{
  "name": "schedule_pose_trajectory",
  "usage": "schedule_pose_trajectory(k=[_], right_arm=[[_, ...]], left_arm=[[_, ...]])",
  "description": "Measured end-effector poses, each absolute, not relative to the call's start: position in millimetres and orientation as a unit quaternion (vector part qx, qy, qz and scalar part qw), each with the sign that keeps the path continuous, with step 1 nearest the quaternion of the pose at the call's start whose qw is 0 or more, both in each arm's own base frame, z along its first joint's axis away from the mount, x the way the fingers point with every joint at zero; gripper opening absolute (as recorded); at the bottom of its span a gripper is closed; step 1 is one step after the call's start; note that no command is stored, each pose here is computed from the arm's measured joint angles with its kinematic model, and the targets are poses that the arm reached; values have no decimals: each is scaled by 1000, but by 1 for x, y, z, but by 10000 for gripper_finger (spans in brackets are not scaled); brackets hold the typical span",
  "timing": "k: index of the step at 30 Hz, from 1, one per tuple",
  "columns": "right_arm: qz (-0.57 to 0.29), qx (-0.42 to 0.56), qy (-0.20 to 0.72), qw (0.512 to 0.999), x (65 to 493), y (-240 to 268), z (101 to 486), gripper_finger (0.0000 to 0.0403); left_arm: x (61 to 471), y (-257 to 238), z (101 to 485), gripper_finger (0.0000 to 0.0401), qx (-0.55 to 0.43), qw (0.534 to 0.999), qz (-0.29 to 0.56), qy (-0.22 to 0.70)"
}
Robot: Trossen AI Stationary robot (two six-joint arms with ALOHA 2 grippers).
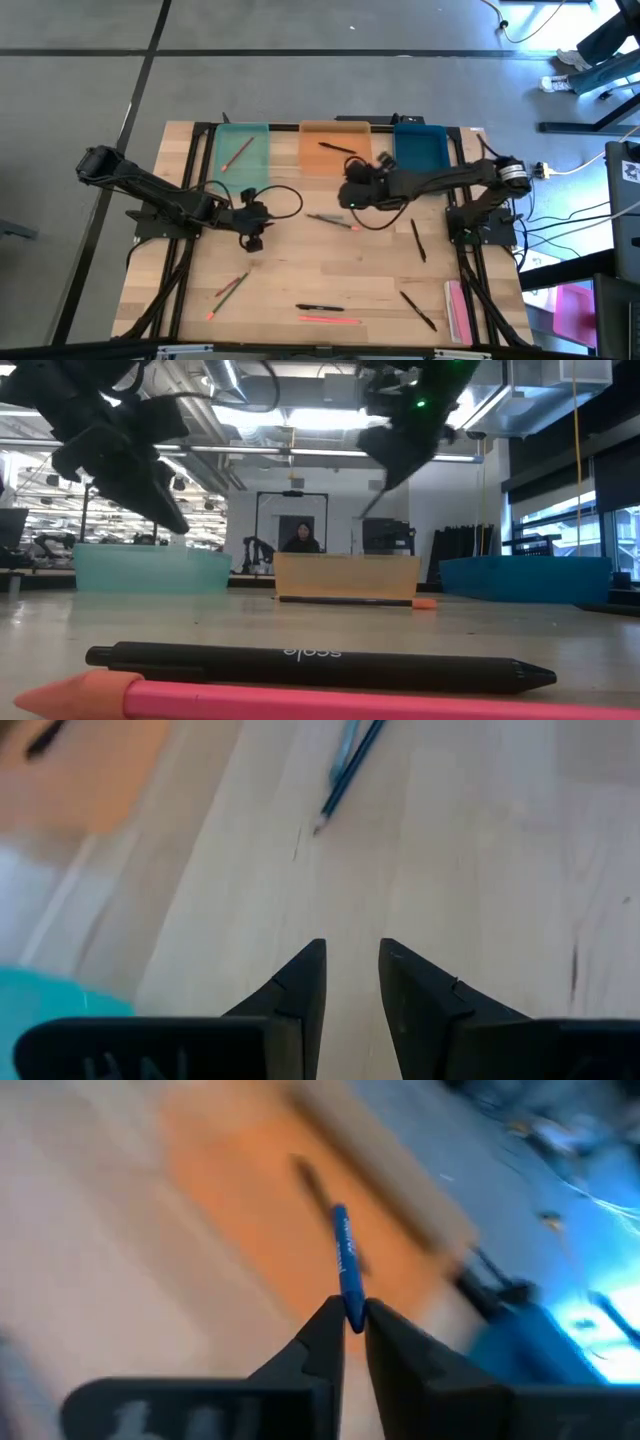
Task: Sort crayons/erasers/pens/pencils in bins
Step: Put the blue crayon into the blue bin
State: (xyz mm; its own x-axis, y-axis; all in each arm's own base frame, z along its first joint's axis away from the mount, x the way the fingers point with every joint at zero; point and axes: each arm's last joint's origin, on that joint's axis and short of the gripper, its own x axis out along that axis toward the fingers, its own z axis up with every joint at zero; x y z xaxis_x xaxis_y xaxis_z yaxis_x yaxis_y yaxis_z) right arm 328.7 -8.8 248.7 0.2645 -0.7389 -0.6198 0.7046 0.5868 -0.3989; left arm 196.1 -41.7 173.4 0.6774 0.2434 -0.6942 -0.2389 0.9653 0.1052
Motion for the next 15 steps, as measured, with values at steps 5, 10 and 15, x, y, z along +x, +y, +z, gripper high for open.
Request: schedule_pose_trajectory(k=[5, 10, 15], right_arm=[[-541, -1, 410, 734, 301, -17, 252, 44], [-608, 26, 423, 671, 279, -30, 244, 44], [-641, 75, 466, 606, 260, -50, 221, 44]], left_arm=[[203, -44, 180, 88, 23, 933, 113, 341], [207, -45, 184, 88, 46, 942, 99, 316], [207, -45, 185, 88, 46, 944, 97, 312]])
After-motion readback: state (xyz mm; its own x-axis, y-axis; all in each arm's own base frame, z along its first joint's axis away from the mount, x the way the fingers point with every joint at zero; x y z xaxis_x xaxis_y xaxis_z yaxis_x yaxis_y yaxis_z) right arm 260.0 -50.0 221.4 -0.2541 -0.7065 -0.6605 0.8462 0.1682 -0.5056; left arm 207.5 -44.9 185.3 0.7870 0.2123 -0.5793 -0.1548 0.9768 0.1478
